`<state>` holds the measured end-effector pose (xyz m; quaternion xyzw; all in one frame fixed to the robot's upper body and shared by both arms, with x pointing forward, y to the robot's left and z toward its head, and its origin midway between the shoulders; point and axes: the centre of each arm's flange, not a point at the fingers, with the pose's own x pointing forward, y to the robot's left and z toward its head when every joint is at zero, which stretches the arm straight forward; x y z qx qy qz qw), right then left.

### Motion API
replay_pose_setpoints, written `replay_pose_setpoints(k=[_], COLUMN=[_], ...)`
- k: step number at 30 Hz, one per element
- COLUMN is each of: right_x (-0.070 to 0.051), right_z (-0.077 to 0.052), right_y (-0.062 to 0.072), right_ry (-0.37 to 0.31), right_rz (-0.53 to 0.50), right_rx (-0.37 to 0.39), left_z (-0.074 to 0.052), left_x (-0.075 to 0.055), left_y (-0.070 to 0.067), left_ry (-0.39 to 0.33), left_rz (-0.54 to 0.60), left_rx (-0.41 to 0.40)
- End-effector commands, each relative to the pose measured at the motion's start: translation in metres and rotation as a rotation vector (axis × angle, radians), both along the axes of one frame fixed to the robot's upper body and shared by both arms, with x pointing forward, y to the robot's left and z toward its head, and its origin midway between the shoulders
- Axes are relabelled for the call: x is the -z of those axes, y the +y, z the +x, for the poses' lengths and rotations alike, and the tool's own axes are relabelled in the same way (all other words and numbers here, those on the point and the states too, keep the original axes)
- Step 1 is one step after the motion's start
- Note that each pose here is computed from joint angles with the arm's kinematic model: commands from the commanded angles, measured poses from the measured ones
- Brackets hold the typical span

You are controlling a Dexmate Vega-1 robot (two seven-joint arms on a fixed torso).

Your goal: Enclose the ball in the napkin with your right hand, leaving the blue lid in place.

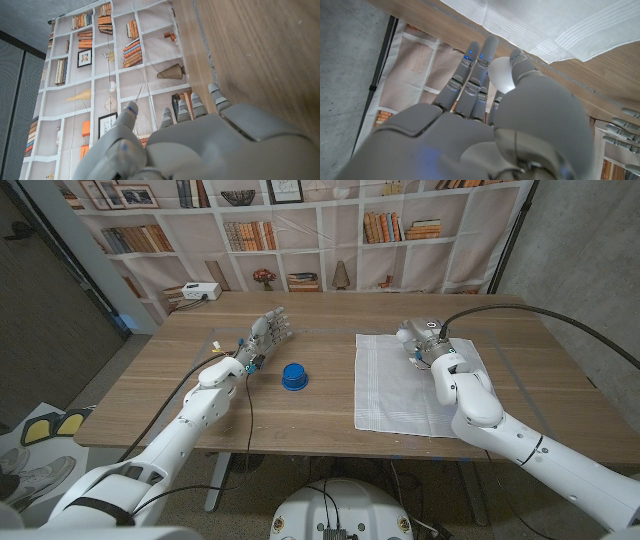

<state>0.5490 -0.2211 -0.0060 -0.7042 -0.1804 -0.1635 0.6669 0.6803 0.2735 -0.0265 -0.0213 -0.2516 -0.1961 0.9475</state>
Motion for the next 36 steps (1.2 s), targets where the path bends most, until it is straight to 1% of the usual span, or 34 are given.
replay_pose_setpoints(k=[1, 10, 15, 19, 23, 29, 34, 36], right_x=[0.02, 0.034, 0.042, 0.049, 0.054, 0.057, 0.055, 0.054], right_z=[-0.005, 0.004, 0.007, 0.007, 0.005, 0.004, 0.004, 0.004], right_y=[-0.021, -0.032, -0.041, -0.047, -0.05, -0.05, -0.047, -0.045], right_ry=[0.057, 0.134, 0.168, 0.197, 0.215, 0.245, 0.268, 0.27], right_rz=[0.06, 0.062, 0.063, 0.069, 0.063, 0.075, 0.114, 0.114], right_rx=[0.089, 0.152, 0.178, 0.2, 0.205, 0.192, 0.162, 0.151], left_z=[0.0, 0.0, -0.001, -0.001, -0.001, 0.002, 0.003, 0.003], left_x=[-0.001, -0.001, -0.001, -0.001, -0.001, -0.002, -0.002, -0.003], left_y=[0.003, 0.006, 0.007, 0.007, 0.006, 0.002, 0.0, 0.0], left_ry=[-0.004, -0.003, -0.004, -0.004, -0.002, -0.002, -0.001, -0.002], left_rz=[0.005, 0.003, 0.002, 0.002, 0.0, 0.004, 0.007, 0.006], left_rx=[0.007, 0.005, 0.004, 0.002, 0.004, 0.012, 0.013, 0.012])
